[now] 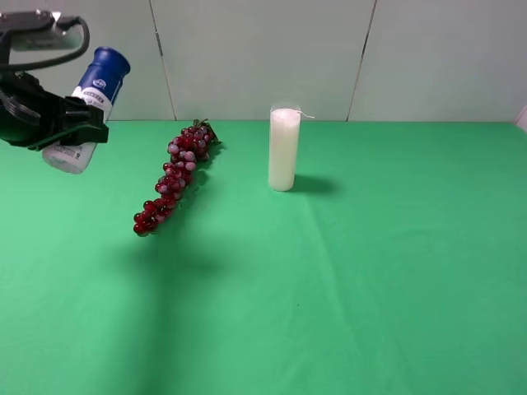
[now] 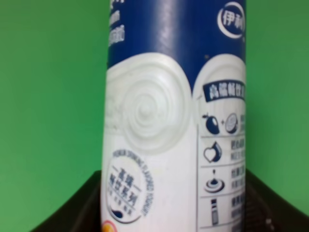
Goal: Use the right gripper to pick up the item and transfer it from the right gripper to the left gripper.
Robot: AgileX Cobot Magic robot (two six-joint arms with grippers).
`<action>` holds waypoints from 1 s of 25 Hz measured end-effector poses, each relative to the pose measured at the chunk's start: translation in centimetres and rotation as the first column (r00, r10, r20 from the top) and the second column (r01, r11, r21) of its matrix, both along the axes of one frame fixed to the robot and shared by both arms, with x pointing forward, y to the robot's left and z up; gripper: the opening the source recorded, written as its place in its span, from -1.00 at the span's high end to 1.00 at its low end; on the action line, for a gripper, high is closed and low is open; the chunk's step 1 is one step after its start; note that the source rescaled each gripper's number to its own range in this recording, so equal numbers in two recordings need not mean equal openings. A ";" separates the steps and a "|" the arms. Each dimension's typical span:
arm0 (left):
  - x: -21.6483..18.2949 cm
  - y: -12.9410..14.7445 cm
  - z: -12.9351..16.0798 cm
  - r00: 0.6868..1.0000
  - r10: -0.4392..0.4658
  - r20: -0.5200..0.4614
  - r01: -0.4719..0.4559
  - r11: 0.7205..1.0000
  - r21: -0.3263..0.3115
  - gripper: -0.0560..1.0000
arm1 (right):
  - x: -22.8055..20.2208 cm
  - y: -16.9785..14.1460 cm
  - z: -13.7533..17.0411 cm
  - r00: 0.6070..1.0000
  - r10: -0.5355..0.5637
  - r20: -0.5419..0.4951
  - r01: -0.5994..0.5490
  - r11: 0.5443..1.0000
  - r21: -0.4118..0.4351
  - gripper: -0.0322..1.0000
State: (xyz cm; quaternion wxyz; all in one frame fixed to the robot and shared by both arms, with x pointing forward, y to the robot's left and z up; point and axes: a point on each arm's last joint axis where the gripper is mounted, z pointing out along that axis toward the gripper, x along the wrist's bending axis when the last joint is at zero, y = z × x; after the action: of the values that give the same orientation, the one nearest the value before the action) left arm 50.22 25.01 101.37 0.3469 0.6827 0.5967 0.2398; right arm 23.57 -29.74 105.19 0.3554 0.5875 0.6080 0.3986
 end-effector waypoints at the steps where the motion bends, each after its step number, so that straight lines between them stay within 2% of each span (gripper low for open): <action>1: 0.2 0.1 -0.5 1.000 0.006 -0.015 -0.006 1.000 0.003 0.89 | 0.0 0.0 0.0 1.000 0.000 0.000 0.000 1.000 0.000 -1.00; 8: 1.9 0.1 -5.8 0.982 0.023 -0.186 -0.016 0.999 0.036 0.89 | 0.0 0.0 0.0 1.000 0.000 0.000 0.000 1.000 0.000 -1.00; 14: 2.6 0.1 -9.3 0.959 0.035 -0.280 -0.019 0.998 0.060 0.89 | 0.0 0.0 0.0 1.000 0.000 0.000 0.000 1.000 0.000 -1.00; 19: 2.6 0.2 -9.8 0.963 0.050 -0.265 -0.034 0.997 0.066 0.89 | 0.0 0.0 0.0 1.000 0.000 0.000 0.000 1.000 0.000 -1.00; 25: 1.6 2.1 -11.0 0.958 0.148 -0.245 -0.136 0.989 0.065 0.89 | 0.0 0.0 0.0 1.000 0.000 0.000 0.000 1.000 0.000 -1.00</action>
State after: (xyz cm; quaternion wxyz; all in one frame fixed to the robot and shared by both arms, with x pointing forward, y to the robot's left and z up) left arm 51.77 27.07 90.38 0.2347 0.6708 0.6773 0.1904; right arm 23.57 -29.74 105.19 0.3554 0.5875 0.6080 0.3986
